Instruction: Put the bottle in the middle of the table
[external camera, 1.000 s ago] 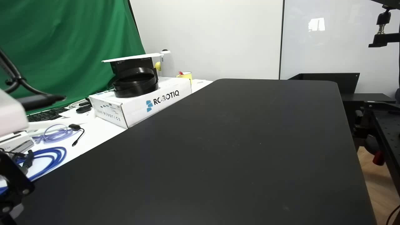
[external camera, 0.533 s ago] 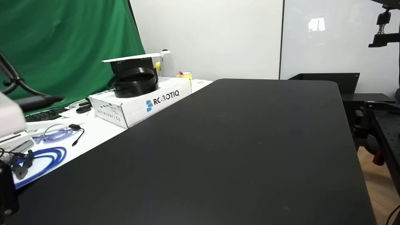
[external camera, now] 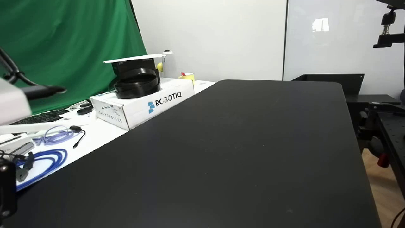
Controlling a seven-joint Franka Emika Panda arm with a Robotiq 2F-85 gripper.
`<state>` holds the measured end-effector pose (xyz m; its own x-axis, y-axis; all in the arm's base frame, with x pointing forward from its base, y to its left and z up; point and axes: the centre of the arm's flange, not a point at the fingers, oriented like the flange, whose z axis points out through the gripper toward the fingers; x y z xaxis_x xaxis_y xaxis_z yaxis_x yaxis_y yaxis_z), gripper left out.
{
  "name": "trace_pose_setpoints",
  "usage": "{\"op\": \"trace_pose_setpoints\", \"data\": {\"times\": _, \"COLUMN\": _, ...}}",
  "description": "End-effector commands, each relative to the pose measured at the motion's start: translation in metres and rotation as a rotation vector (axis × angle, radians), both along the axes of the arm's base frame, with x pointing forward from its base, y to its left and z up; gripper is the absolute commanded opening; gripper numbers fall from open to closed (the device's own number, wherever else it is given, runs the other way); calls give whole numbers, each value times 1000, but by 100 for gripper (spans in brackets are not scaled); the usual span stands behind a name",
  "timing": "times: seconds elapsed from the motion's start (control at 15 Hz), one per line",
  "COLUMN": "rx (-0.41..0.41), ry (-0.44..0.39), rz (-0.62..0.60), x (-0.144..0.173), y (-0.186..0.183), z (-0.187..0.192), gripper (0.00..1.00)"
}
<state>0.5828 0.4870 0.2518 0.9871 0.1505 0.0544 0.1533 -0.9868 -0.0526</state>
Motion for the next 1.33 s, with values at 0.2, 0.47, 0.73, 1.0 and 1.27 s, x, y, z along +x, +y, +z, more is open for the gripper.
{"op": "trace_pose_setpoints", "data": {"times": 0.2, "rx": -102, "ry": -6, "rz": -6, "x": 29, "y": -67, "z": 19, "gripper": 19}}
{"op": "trace_pose_setpoints", "data": {"times": 0.47, "rx": -106, "ry": -30, "rz": 0, "x": 44, "y": -121, "z": 34, "gripper": 19}}
{"op": "trace_pose_setpoints", "data": {"times": 0.73, "rx": -81, "ry": -41, "rz": 25, "x": 51, "y": -174, "z": 51, "gripper": 19}}
{"op": "trace_pose_setpoints", "data": {"times": 1.0, "rx": -103, "ry": -42, "rz": 40, "x": 50, "y": -231, "z": 63, "gripper": 19}}
{"op": "trace_pose_setpoints", "data": {"times": 1.27, "rx": -140, "ry": -29, "rz": 65, "x": 42, "y": -285, "z": 50, "gripper": 19}}
